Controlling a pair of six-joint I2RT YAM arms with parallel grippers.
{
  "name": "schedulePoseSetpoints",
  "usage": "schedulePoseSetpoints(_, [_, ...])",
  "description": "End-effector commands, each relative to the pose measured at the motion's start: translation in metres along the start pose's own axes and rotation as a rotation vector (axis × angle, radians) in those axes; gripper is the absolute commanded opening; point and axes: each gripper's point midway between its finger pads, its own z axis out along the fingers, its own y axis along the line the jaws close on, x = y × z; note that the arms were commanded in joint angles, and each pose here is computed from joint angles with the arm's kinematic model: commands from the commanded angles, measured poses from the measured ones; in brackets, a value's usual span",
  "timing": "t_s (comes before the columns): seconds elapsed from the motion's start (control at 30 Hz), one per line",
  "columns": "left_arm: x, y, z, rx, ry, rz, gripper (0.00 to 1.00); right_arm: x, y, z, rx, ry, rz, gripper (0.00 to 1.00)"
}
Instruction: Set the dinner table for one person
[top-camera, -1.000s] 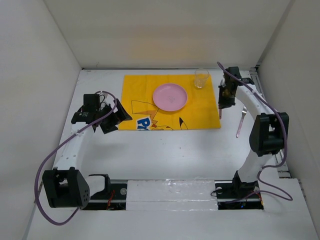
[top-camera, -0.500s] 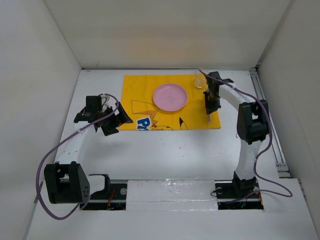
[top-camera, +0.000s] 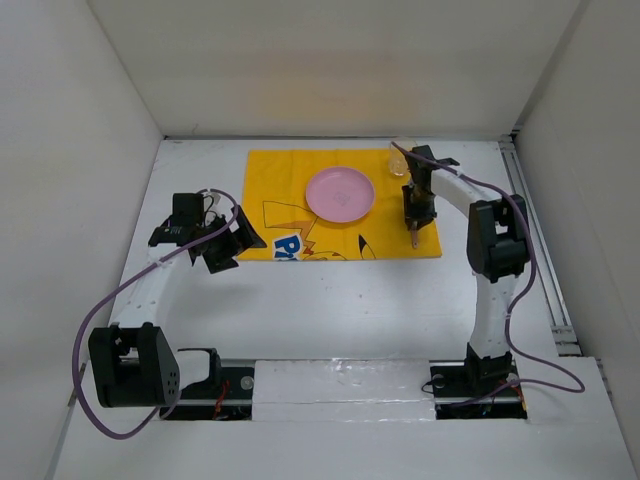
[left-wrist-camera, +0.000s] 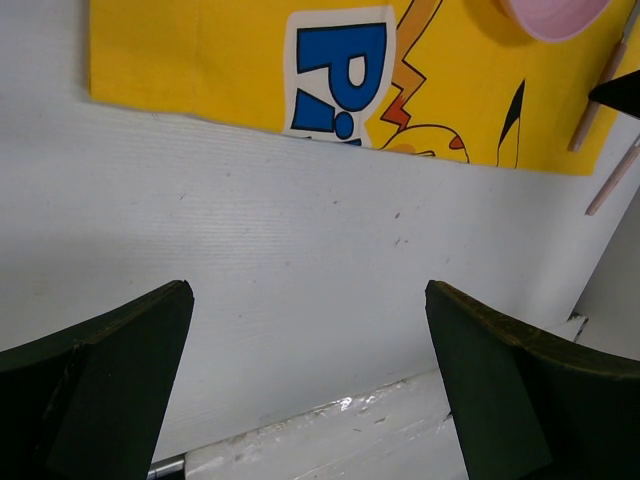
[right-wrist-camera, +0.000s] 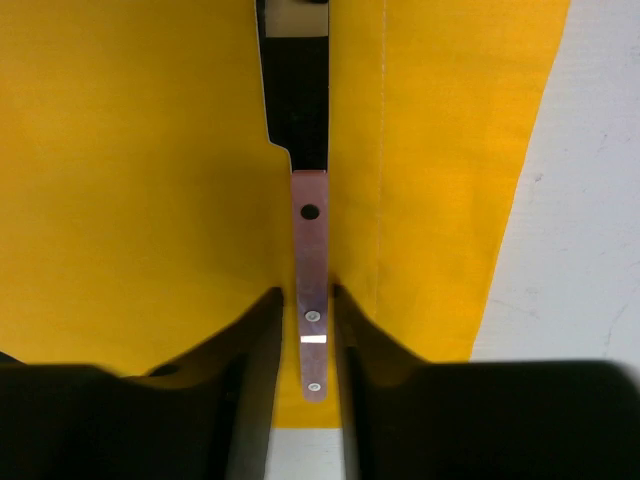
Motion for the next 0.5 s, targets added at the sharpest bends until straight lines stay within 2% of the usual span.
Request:
schedulePoseSetpoints(0.0, [0.000, -0.005, -0.004, 0.029, -0.012, 0.030, 1.00, -0.017, 0.006, -0.012, -0.005, -0.057, 0.000, 0.36])
schedulePoseSetpoints(0.03, [0.000, -0.005, -0.004, 0.029, -0.012, 0.030, 1.00, -0.018, 0.005, -0.019, -0.008, -0.071, 0.002, 0.42])
schedulePoseSetpoints(0.07, [0.000, -0.005, -0.004, 0.029, -0.012, 0.030, 1.00, -0.020, 0.006, -0.024, -0.011, -0.084, 0.012, 0.54])
schedulePoseSetpoints(0.1, [0.000, -0.005, -0.004, 0.029, -0.012, 0.030, 1.00, -0.023, 0.006, -0.031, -0.015, -0.100, 0.013, 0.60])
schedulePoseSetpoints(0.27, [0.003, -0.006, -0.004, 0.033, 0.000, 0.027, 1.00, -0.041, -0.026, -0.086, -0.023, -0.235, 0.103, 0.75])
schedulePoseSetpoints(0.37, [0.002, -0.008, -0.008, 0.037, -0.008, 0.030, 1.00, -0.035, -0.056, -0.100, 0.028, -0.269, 0.188, 1.00])
schedulePoseSetpoints(0.47, [0.000, -0.006, -0.009, 0.017, -0.016, 0.029, 1.00, -0.016, -0.103, -0.101, 0.108, -0.261, 0.311, 1.00])
